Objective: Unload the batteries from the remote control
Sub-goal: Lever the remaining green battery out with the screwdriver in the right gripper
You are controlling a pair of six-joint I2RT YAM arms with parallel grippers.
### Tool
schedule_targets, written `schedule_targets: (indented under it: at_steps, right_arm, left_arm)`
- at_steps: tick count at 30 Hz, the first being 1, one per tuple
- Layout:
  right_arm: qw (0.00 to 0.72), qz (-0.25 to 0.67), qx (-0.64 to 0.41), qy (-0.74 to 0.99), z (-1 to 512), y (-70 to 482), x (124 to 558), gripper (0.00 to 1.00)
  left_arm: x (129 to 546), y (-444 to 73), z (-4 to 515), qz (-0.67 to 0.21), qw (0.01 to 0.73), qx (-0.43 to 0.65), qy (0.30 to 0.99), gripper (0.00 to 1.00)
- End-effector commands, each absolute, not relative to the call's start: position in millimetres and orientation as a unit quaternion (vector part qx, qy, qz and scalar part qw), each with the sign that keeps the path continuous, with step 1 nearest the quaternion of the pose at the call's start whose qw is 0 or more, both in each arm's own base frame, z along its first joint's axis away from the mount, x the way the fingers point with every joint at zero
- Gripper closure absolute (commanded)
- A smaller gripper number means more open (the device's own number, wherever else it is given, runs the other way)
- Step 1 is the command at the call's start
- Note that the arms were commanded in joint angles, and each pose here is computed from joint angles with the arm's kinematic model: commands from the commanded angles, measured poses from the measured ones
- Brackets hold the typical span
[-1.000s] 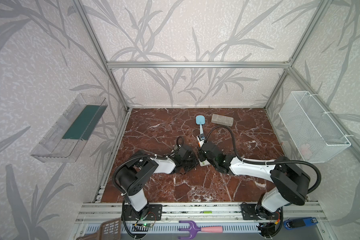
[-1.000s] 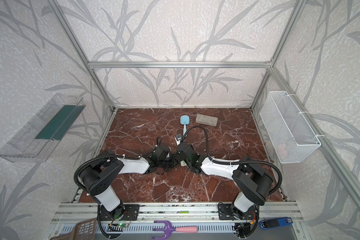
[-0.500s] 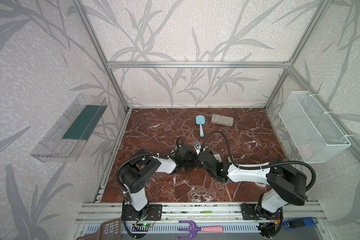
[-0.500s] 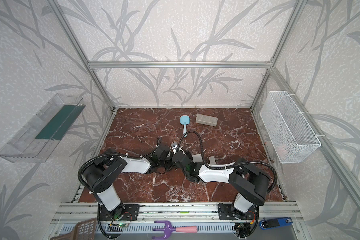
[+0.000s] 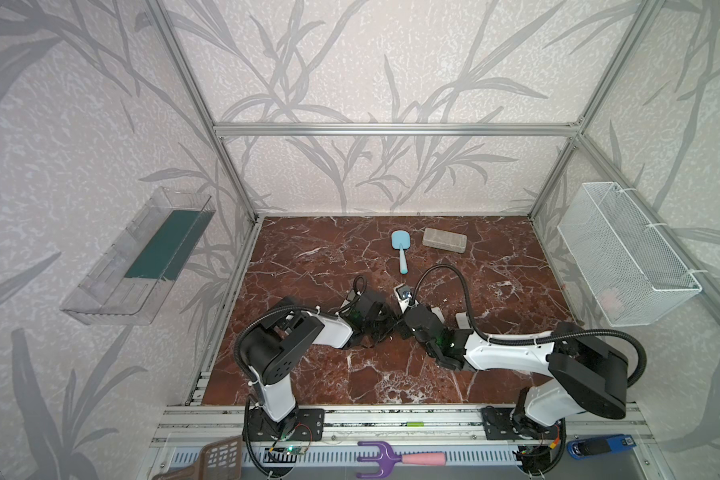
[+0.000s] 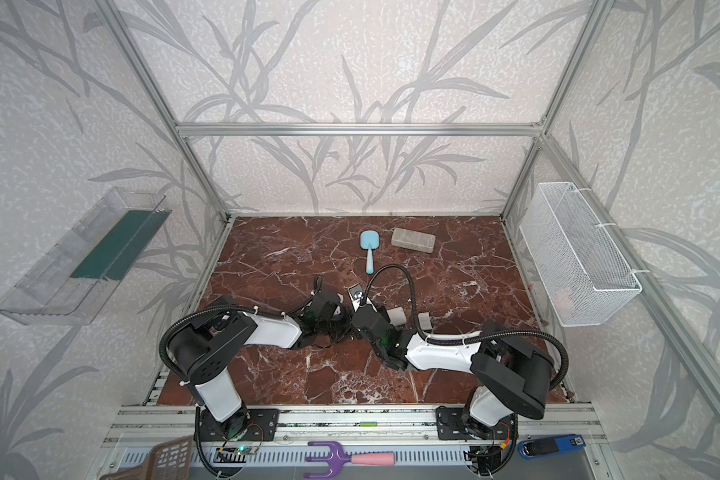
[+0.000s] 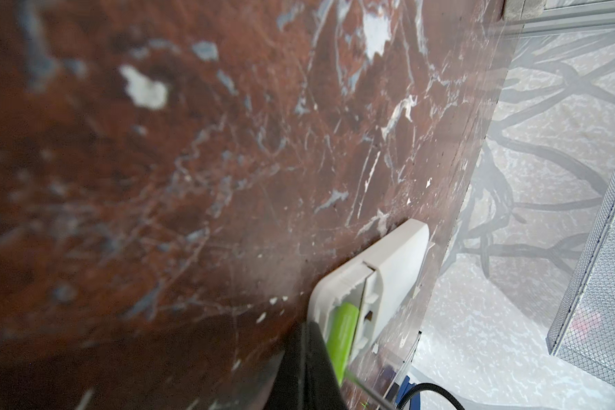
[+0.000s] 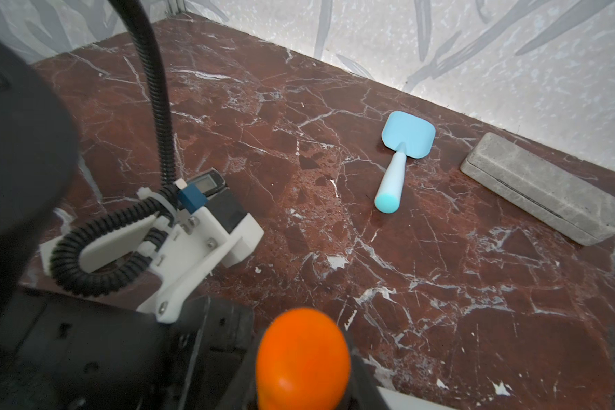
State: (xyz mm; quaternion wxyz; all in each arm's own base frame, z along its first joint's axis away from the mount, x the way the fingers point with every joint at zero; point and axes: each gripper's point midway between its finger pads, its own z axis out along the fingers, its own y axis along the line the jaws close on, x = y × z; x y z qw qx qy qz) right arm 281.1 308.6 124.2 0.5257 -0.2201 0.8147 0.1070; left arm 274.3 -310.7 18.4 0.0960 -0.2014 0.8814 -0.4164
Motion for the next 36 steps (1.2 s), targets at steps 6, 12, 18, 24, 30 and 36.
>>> schedule_targets:
  at_steps: [6, 12, 18, 24, 30, 36]
  right_arm:
    - [0.545, 0.183, -0.216, 0.789, 160.5, 327.3, 274.1, 1.00]
    - [0.534, 0.221, -0.226, 0.784, 163.1, 335.1, 264.6, 1.00]
    - [0.545, 0.220, -0.207, 0.782, 176.7, 324.6, 267.3, 1.00]
    - [0.521, 0.168, -0.177, 0.818, 162.8, 295.1, 302.8, 1.00]
    - [0.509, 0.144, -0.198, 0.825, 149.7, 296.6, 316.7, 1.00]
    - [0.502, 0.129, -0.218, 0.827, 135.8, 301.3, 323.4, 1.00]
  left_arm:
    - [269.2, -300.6, 25.0, -0.412, 0.097, -0.197, 0.884, 0.93]
    - [264.2, -294.3, 32.9, -0.420, 0.105, -0.187, 0.882, 0.93]
    - [256.0, -272.8, 20.9, -0.378, 0.107, -0.189, 0.900, 0.93]
    - [259.9, -269.5, 20.6, -0.364, 0.114, -0.181, 0.907, 0.93]
    - [263.1, -272.1, 20.2, -0.363, 0.115, -0.178, 0.908, 0.93]
    - [264.0, -277.4, 18.2, -0.369, 0.109, -0.176, 0.906, 0.93]
